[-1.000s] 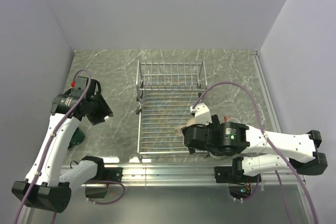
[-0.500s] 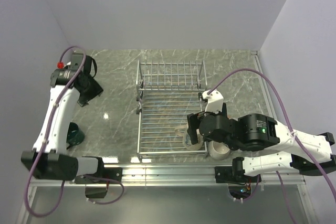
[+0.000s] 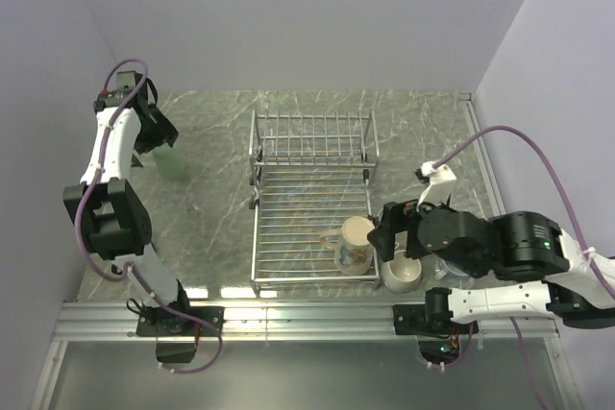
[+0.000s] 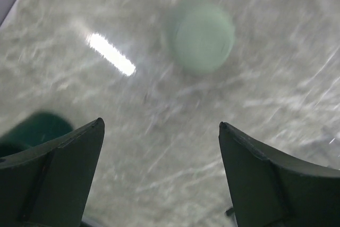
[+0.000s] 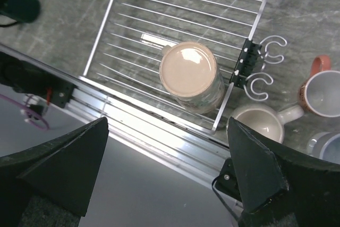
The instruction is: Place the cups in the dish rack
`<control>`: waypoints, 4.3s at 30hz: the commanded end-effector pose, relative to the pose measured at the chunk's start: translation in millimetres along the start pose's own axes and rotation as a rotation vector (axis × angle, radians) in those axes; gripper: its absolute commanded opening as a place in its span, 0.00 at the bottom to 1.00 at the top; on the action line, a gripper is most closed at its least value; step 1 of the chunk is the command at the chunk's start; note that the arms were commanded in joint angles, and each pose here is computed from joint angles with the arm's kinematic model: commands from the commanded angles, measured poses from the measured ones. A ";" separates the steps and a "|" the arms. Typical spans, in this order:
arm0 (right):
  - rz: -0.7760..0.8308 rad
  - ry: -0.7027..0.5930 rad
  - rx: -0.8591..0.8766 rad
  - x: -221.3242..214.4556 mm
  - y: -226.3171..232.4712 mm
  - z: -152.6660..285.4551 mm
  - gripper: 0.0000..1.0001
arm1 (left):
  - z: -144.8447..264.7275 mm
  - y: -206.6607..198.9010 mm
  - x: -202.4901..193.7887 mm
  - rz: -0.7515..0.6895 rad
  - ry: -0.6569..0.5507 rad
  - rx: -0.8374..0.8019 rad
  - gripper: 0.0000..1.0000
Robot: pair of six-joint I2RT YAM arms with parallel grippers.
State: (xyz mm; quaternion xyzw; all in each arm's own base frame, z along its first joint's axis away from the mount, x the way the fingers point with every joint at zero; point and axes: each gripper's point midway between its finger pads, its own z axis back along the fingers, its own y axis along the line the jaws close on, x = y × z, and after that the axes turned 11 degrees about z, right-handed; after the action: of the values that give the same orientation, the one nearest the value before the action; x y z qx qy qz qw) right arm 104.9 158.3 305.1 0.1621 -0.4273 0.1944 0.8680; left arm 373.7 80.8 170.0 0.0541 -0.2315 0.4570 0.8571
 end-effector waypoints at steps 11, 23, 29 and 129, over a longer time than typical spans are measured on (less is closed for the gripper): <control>-0.032 0.022 -0.054 -6.2 -15.2 6.7 1.00 | -40.4 -60.3 34.9 -0.040 -0.018 -0.146 0.91; -0.007 0.027 -0.094 -3.3 -12.7 0.1 1.00 | -86.4 -60.1 27.2 -0.057 0.042 -0.052 0.87; -0.009 0.024 -0.106 -2.3 -12.8 -1.6 1.00 | -97.2 -61.2 19.2 -0.064 0.077 -0.053 0.66; 0.010 -0.043 -0.085 -11.4 -31.9 -45.5 1.00 | 240.8 -24.1 -451.5 -1.021 0.249 -0.626 1.00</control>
State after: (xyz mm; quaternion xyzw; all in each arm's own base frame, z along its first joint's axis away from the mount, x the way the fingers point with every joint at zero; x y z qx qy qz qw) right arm 139.1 146.2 263.4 0.1243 -0.4434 0.1930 0.8664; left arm 99.3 -343.0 140.9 -0.0953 -0.1771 -0.1133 0.9730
